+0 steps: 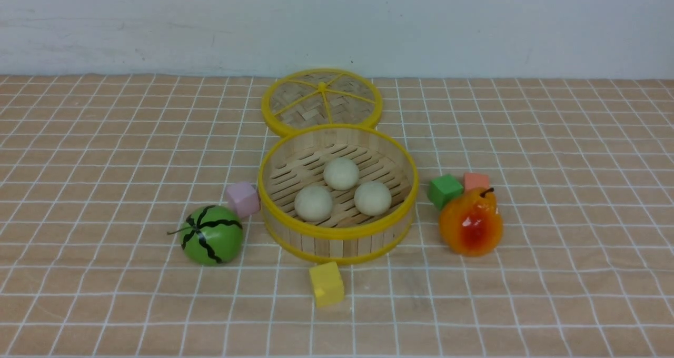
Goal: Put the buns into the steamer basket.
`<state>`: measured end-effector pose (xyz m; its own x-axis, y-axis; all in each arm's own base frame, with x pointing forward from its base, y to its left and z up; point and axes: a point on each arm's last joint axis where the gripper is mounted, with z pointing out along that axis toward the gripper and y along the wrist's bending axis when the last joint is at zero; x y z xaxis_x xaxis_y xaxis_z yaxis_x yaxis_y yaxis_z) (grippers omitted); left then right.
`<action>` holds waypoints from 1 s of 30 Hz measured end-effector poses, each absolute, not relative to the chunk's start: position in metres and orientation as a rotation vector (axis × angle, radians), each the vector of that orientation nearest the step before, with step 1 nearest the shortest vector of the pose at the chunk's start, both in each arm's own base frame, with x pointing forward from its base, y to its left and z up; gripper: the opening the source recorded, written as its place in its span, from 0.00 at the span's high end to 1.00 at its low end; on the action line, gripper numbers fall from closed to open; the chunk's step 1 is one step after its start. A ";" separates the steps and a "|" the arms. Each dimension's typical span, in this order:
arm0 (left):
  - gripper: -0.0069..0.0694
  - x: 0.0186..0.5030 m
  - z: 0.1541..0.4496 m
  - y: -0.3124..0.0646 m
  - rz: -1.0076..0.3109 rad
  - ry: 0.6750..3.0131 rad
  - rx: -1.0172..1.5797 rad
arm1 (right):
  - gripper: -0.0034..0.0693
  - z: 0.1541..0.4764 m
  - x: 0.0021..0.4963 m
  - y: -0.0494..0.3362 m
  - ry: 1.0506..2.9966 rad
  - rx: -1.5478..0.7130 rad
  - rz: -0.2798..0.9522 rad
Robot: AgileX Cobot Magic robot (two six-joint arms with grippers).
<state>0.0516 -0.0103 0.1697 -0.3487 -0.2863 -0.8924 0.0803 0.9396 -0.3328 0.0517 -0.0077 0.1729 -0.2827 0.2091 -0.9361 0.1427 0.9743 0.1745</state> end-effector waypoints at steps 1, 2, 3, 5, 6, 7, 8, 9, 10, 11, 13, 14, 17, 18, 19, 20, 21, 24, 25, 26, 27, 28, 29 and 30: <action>0.65 0.052 0.170 -0.010 -0.380 1.892 -0.150 | 0.93 0.173 0.052 -0.008 1.864 0.256 0.066; 0.65 0.052 0.170 -0.010 -0.380 1.892 -0.150 | 0.92 0.173 0.052 -0.008 1.864 0.257 0.067; 0.65 0.052 0.170 -0.010 -0.381 1.892 -0.151 | 0.92 0.173 0.052 -0.008 1.864 0.257 0.067; 0.65 0.052 0.170 -0.010 -0.381 1.892 -0.151 | 0.92 0.173 0.052 -0.008 1.864 0.257 0.067; 0.65 0.052 0.170 -0.010 -0.381 1.892 -0.151 | 0.92 0.173 0.052 -0.008 1.864 0.257 0.067; 0.65 0.052 0.170 -0.010 -0.380 1.892 -0.150 | 0.92 0.173 0.052 -0.008 1.864 0.257 0.067; 0.65 0.052 0.170 -0.010 -0.380 1.892 -0.150 | 0.92 0.173 0.052 -0.008 1.864 0.257 0.067; 0.65 0.052 0.170 -0.010 -0.380 1.892 -0.150 | 0.92 0.173 0.052 -0.008 1.864 0.257 0.067; 0.65 0.052 0.170 -0.010 -0.380 1.892 -0.150 | 0.92 0.173 0.052 -0.008 1.864 0.257 0.067; 0.65 0.052 0.170 -0.010 -0.380 1.892 -0.150 | 0.91 0.173 0.052 -0.008 1.864 0.257 0.067; 0.64 0.052 0.170 -0.010 -0.380 1.892 -0.150 | 0.91 0.173 0.052 -0.008 1.863 0.256 0.067; 0.64 0.052 0.170 -0.010 -0.380 1.892 -0.150 | 0.90 0.173 0.052 -0.008 1.863 0.256 0.067; 0.64 0.052 0.170 -0.010 -0.380 1.892 -0.150 | 0.90 0.173 0.052 -0.008 1.863 0.256 0.067; 0.64 0.052 0.170 -0.010 -0.380 1.892 -0.150 | 0.90 0.173 0.052 -0.008 1.863 0.256 0.067; 0.64 0.052 0.170 -0.010 -0.380 1.892 -0.150 | 0.89 0.173 0.052 -0.008 1.863 0.256 0.067; 0.64 0.052 0.170 -0.010 -0.380 1.892 -0.150 | 0.89 0.173 0.052 -0.008 1.863 0.256 0.067; 0.63 0.052 0.170 -0.010 -0.380 1.892 -0.150 | 0.89 0.173 0.052 -0.008 1.863 0.256 0.067; 0.63 0.052 0.170 -0.010 -0.380 1.892 -0.150 | 0.88 0.173 0.052 -0.008 1.863 0.256 0.067; 0.63 0.052 0.170 -0.010 -0.380 1.892 -0.150 | 0.88 0.173 0.052 -0.008 1.863 0.256 0.067; 0.63 0.052 0.170 -0.010 -0.380 1.892 -0.150 | 0.88 0.173 0.052 -0.008 1.863 0.256 0.067; 0.63 0.052 0.170 -0.010 -0.380 1.892 -0.150 | 0.88 0.173 0.052 -0.008 1.863 0.256 0.067; 0.63 0.052 0.170 -0.010 -0.380 1.892 -0.150 | 0.88 0.173 0.052 -0.008 1.863 0.256 0.067; 0.62 0.052 0.170 -0.010 -0.380 1.892 -0.150 | 0.88 0.173 0.052 -0.008 1.863 0.256 0.067; 0.62 0.052 0.170 -0.010 -0.380 1.892 -0.150 | 0.87 0.173 0.052 -0.008 1.863 0.256 0.067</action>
<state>0.0516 -0.0103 0.1697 -0.3487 -0.2863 -0.8924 0.0803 0.9396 -0.3328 0.0517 -0.0076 0.1730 -0.2814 0.2101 -0.9363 0.1421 0.9741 0.1758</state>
